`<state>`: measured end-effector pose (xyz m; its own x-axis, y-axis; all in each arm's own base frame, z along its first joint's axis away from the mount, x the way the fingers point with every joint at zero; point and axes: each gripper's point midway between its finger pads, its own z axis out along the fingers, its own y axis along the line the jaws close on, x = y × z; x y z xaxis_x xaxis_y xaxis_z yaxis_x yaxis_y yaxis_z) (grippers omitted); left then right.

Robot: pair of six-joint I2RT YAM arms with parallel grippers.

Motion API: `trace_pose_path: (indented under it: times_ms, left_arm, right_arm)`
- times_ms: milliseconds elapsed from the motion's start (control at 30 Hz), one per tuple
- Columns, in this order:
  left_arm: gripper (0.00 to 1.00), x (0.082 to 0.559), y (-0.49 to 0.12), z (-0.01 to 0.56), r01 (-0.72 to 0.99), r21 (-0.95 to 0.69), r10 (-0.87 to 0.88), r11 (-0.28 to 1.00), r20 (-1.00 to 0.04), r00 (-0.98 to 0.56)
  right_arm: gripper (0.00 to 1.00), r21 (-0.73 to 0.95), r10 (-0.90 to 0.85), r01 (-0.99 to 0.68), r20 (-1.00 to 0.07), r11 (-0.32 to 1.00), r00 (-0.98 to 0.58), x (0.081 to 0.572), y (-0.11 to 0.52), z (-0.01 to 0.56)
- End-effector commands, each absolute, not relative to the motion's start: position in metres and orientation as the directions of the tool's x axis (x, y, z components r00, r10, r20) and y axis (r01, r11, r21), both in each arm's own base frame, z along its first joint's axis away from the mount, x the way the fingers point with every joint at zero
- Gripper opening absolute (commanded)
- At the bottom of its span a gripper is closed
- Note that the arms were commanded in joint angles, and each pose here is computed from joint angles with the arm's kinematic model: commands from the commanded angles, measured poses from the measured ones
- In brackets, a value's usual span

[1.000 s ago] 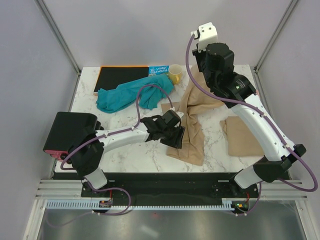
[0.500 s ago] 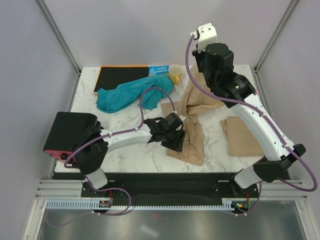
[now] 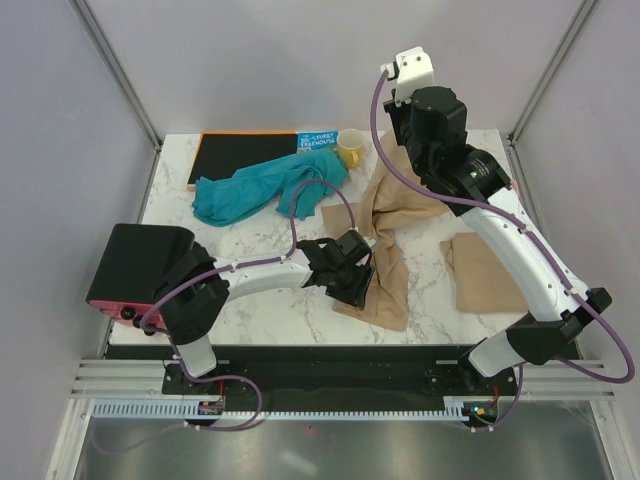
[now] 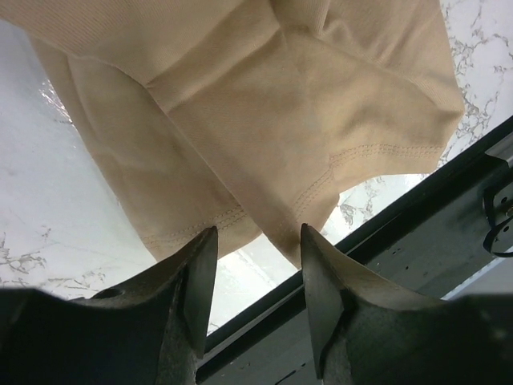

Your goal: Fold and stack the t-shirts

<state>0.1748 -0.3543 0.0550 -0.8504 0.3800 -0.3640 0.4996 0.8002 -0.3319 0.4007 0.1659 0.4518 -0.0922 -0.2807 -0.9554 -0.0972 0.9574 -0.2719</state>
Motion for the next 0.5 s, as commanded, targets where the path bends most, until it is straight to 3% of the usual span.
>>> trace_pose_path:
  times_ms: [0,300,400,467]
  left_arm:
    - [0.52,0.1834,-0.3659,0.0655,0.535,-0.327,0.389,0.779,-0.417,-0.821]
    - [0.38,0.1813,-0.3672,0.0699,0.537,-0.344,0.381,0.771,-0.427,-0.820]
    - [0.18,0.1795,-0.3678,0.0692,0.538,-0.353,0.381,0.765,-0.424,-0.821]
    - [0.11,0.1789,-0.3678,0.0671,0.536,-0.358,0.381,0.764,-0.421,-0.823]
  right_arm:
    - [0.00,-0.220,-0.222,-0.081,-0.975,0.972,-0.022,0.3941,0.1604,0.4774]
    - [0.00,-0.219,-0.222,-0.084,-0.975,0.972,-0.028,0.3942,0.1604,0.4737]
    - [0.00,-0.217,-0.220,-0.084,-0.975,0.972,-0.028,0.3945,0.1607,0.4737]
    - [0.00,-0.219,-0.222,-0.084,-0.975,0.972,-0.028,0.3950,0.1610,0.4734]
